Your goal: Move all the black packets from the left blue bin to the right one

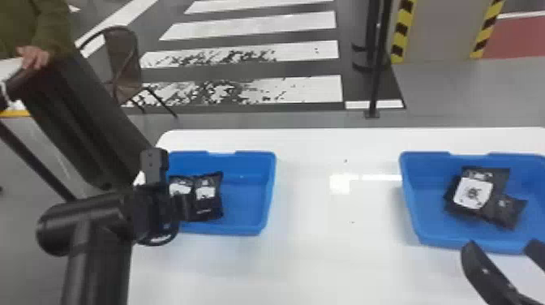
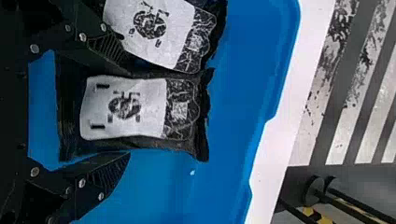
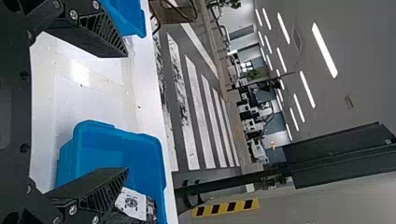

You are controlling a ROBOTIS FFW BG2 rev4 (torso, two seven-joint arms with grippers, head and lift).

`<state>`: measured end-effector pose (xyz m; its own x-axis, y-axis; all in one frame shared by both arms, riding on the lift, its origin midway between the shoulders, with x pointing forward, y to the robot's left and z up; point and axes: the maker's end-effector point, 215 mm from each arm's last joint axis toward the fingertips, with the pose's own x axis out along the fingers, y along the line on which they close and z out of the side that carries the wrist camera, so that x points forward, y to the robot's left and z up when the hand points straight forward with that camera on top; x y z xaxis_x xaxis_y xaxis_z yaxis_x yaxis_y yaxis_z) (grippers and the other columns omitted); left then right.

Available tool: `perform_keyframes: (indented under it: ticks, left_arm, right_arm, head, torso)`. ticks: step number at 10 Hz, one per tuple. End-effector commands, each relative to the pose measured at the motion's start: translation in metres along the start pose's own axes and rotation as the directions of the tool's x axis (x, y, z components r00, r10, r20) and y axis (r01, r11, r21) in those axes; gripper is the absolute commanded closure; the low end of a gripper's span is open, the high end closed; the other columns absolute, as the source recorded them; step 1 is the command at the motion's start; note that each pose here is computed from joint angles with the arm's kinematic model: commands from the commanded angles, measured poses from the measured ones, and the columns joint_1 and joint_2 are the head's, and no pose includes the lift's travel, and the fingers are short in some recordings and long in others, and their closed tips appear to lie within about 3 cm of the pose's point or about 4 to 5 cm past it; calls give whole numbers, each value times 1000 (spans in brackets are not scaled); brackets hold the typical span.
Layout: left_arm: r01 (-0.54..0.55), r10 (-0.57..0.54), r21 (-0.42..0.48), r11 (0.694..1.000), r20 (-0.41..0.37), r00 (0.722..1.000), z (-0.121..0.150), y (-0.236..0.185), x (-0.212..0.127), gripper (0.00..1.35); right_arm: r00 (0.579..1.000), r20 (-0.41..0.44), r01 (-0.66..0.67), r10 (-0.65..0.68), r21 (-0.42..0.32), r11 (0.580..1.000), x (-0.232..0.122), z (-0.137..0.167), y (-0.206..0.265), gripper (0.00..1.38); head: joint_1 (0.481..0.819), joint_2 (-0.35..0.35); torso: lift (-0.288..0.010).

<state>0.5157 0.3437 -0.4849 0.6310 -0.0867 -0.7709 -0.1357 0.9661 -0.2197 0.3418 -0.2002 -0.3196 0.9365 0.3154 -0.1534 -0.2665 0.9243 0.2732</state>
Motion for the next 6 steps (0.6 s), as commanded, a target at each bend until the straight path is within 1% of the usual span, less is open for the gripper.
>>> perform_keyframes:
  ticks: [1,2,4,5,6]
  left_arm:
    - [18,-18,-4,1000,-16,1000,-4,-1,10,901]
    - [18,-18,-6,1000,-6,1000,-4,0,11,1204]
    - [64,-64,-6,998,52,997,3,-2,10,1207]
    - [115,-114,2,993,93,989,9,-14,-3,1207]
    - [171,-171,18,985,146,974,13,-34,-22,1207]
  right_arm:
    - [1000,0,-4,4,7,1000,1,-1,0,159]
    - [1000,-1,-5,5,14,1000,1,-2,0,159]
    - [1000,-3,-6,6,23,1000,1,-3,1,159]
    - [1000,-1,-8,8,21,1000,1,-2,1,159]
    - [1000,1,-9,9,20,1000,1,-1,2,159]
  head:
    - [695,188]
    - [695,184]
    - [695,183]
    - [695,182]
    - [695,177]
  torso:
    - [-140]
    - [-140]
    - [-140]
    - [-140]
    - [-140]
